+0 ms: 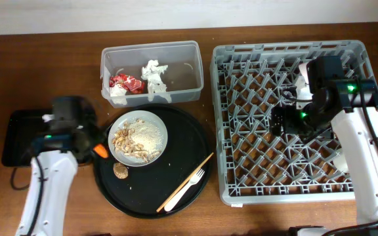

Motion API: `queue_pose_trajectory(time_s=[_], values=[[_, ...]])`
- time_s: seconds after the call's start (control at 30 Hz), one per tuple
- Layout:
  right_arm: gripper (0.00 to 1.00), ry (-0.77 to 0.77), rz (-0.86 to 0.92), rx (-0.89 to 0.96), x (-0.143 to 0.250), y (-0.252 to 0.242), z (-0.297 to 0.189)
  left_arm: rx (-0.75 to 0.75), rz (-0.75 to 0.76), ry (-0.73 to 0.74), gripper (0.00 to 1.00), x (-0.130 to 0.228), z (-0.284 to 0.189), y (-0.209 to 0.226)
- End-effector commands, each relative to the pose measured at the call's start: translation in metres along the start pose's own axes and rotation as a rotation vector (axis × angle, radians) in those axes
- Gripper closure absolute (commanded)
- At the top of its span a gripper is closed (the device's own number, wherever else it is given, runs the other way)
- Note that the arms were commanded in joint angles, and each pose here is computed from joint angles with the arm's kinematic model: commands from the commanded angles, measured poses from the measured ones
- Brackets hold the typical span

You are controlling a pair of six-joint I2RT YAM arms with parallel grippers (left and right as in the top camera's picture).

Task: Sort waste into correct bins and load items into the dishwasher rack
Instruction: 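Carry the carrot to the flat black tray and release, then grasp the plate rim with the left gripper and tilt it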

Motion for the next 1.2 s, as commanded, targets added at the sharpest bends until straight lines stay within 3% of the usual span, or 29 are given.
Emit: queue_pose_trajectory(time_s=[0.0, 0.1, 0.2, 0.23, 0.33, 0.37, 0.4, 0.47, 0.57, 0.67, 0.87, 1.0, 1.07, 1.1, 1.17], values=[[0.02, -0.016, 0.002, -0.007, -0.001, 0.0, -0.004, -0.035, -0.195, -0.144, 0.99, -0.063, 0.005, 0.046], [0.01, -0.016, 0.002, -0.006, -0.001, 0.0, -0.004, -0.09, -0.324, -0.189, 1.0, -0.095, 0.036, 0.089], [0.02, -0.015, 0.002, -0.006, 0.0, 0.0, -0.004, -0.135, -0.371, -0.153, 0.99, -0.097, 0.07, 0.112], [0.02, -0.013, 0.003, -0.006, 0.0, 0.0, -0.004, -0.15, -0.38, -0.134, 0.95, -0.095, 0.081, 0.117], [0.02, -0.01, 0.003, -0.005, 0.001, 0.0, -0.004, -0.161, -0.357, -0.106, 0.72, -0.091, 0.095, 0.122], [0.02, -0.01, 0.003, -0.005, 0.001, 0.0, -0.004, -0.155, -0.301, -0.109, 0.46, -0.095, 0.093, 0.12], [0.02, -0.01, 0.003, -0.005, 0.001, 0.0, -0.004, -0.157, -0.252, -0.107, 0.38, -0.098, 0.091, 0.119], [0.02, -0.01, 0.003, -0.005, 0.001, 0.0, -0.004, -0.089, -0.218, -0.087, 0.01, -0.109, 0.071, 0.102], [0.02, -0.01, 0.003, -0.005, 0.001, 0.0, -0.004, 0.003, -0.157, -0.106, 0.01, -0.121, 0.027, 0.063], [0.02, -0.01, 0.003, -0.005, 0.001, 0.0, -0.004, 0.07, -0.019, -0.076, 0.01, -0.092, -0.002, 0.009], [0.01, -0.009, 0.003, -0.005, 0.001, 0.0, -0.004, 0.272, 0.582, 0.09, 0.01, 0.057, -0.007, -0.153], [0.02, -0.004, 0.003, -0.005, 0.002, 0.0, -0.004, 0.215, 0.786, 0.251, 0.01, 0.135, 0.031, -0.169], [0.02, -0.003, 0.003, -0.005, 0.003, 0.0, -0.004, 0.206, 0.85, 0.336, 0.11, 0.165, 0.046, -0.169], [0.02, -0.001, 0.004, -0.004, 0.003, -0.001, -0.004, 0.198, 0.903, 0.353, 0.21, 0.173, 0.052, -0.167], [0.02, -0.001, 0.004, -0.004, 0.003, -0.001, -0.004, 0.205, 0.981, 0.38, 0.3, 0.181, 0.058, -0.165]])
Point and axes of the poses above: each gripper's point midway between its finger pads, its own z axis out along the fingers, its own y axis along the line the jaws close on, x = y × z, the point moved 1 cm from there along -z, back along the fingers, and after that the axes turned 1 degree about z, right-handed, at the moved point
